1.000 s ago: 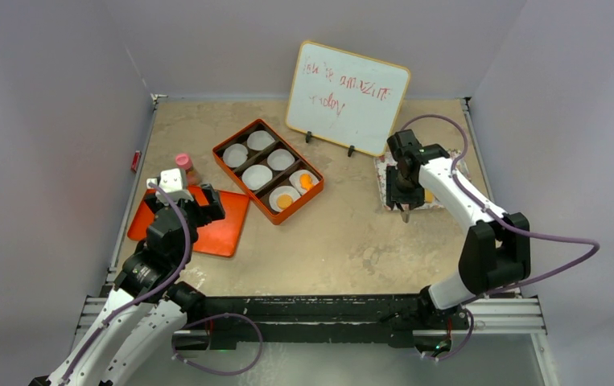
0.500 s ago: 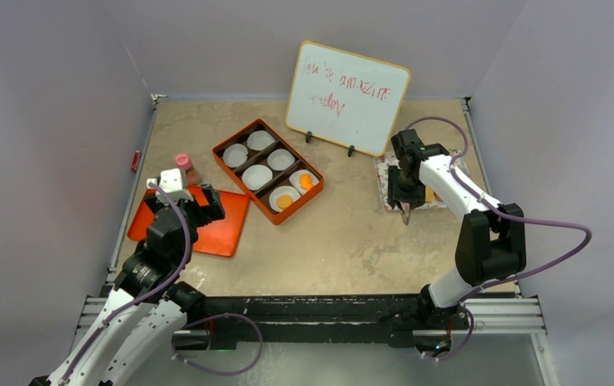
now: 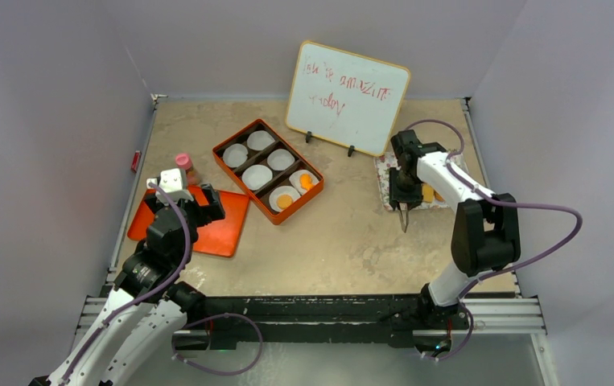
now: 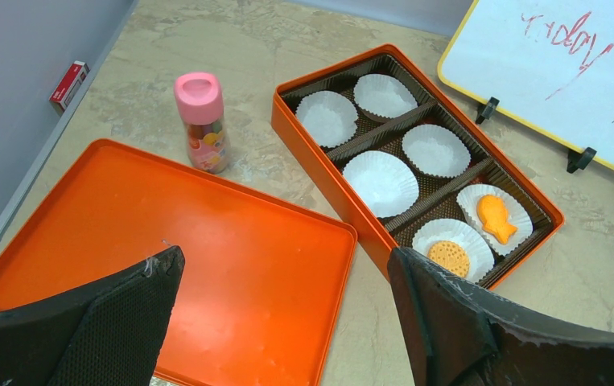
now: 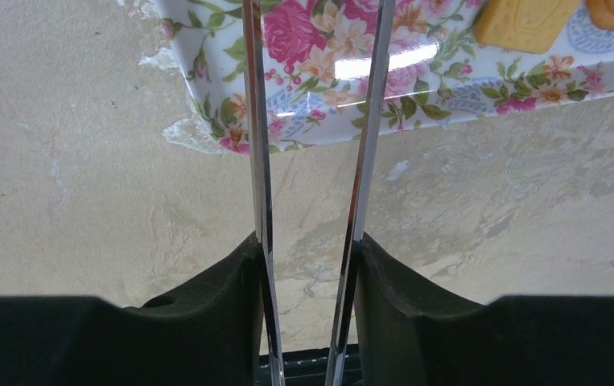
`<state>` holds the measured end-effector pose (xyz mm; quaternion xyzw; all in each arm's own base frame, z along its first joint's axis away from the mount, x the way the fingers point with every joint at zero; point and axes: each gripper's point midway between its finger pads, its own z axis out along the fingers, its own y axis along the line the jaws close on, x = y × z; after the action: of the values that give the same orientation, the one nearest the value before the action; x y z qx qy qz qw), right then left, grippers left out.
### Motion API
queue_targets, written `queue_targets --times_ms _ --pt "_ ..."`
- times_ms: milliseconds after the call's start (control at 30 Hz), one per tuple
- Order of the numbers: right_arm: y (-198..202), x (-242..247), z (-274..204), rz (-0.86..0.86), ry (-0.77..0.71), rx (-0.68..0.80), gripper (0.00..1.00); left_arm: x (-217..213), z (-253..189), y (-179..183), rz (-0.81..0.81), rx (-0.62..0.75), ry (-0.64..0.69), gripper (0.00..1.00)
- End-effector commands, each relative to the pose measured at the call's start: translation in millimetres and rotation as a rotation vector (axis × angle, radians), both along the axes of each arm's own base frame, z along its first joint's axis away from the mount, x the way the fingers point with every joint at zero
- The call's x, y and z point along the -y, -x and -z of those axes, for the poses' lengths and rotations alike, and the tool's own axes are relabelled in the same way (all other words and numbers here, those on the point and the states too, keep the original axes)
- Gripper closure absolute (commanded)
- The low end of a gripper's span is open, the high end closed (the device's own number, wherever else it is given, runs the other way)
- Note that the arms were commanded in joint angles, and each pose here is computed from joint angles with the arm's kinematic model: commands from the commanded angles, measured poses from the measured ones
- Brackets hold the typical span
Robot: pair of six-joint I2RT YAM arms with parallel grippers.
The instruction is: Pack the cookies
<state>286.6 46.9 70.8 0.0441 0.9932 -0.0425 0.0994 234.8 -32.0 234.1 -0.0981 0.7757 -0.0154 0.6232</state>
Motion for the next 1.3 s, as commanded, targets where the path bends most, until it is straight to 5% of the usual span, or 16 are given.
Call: queue_targets --times_ms 0,633,1267 --pt "-7.8 -3.2 -16.0 -0.017 -0.022 0.029 0.6 -2.1 -1.9 -3.2 -0.011 0.017 -0.007 0.03" --pt "-24.5 -8.5 -79.1 -0.078 -0.049 0.171 0.73 -0.3 -0.4 -4.3 -0.004 0.011 -0.009 0.03" --pt "-43.0 -121.2 -129.2 -0.364 -0.164 0.318 0.76 -0.8 -1.6 -3.7 -0.004 0.015 -0.007 0.03"
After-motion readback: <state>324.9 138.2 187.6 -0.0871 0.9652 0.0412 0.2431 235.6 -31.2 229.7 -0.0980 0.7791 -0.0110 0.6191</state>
